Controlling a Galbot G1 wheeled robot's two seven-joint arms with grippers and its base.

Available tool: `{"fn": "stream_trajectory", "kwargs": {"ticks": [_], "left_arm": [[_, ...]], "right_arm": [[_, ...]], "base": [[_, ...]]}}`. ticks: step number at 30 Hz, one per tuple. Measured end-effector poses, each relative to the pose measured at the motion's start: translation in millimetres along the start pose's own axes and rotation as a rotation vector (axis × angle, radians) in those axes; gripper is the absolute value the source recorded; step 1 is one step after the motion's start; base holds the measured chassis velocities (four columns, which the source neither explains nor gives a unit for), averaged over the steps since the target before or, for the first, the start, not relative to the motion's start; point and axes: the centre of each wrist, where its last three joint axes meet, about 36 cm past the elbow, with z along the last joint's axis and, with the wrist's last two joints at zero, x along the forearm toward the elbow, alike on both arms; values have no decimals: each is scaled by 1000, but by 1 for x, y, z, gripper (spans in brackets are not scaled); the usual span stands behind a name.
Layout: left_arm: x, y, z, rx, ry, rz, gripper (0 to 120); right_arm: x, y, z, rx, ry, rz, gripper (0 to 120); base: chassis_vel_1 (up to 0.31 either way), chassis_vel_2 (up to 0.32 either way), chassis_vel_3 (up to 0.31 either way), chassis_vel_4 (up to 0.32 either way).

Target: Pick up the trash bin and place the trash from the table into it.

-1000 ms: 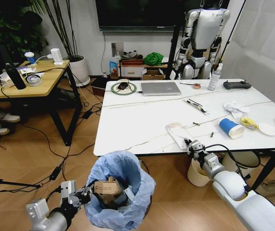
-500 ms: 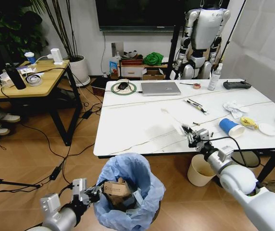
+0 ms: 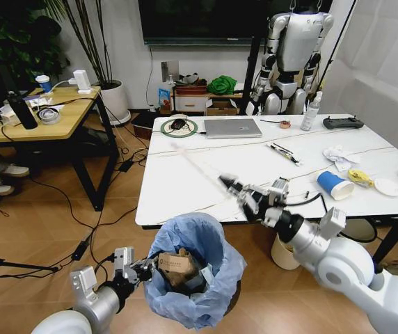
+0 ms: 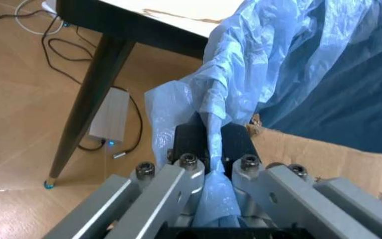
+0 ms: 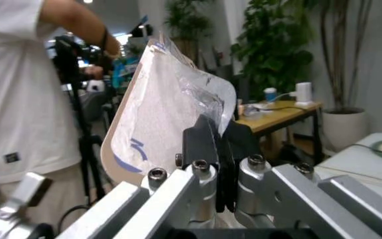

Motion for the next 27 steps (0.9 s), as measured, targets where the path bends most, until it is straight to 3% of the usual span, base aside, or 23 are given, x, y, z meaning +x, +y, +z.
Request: {"fn": "stream_trajectory", "kwargs": {"ticks": [10, 18, 27], "left_arm": [[5, -2, 3, 15, -7, -13, 0], [14, -6, 3, 16, -19, -28, 0], [26, -9, 0, 7, -36, -49, 0]], "right_arm": [[2, 15, 14, -72, 41, -127, 0], [9, 17, 48, -108, 78, -133, 0], [17, 14, 60, -80, 102, -140, 0]], "base": [[0, 0, 0, 0], [0, 0, 0, 0], [0, 0, 0, 0]]}}
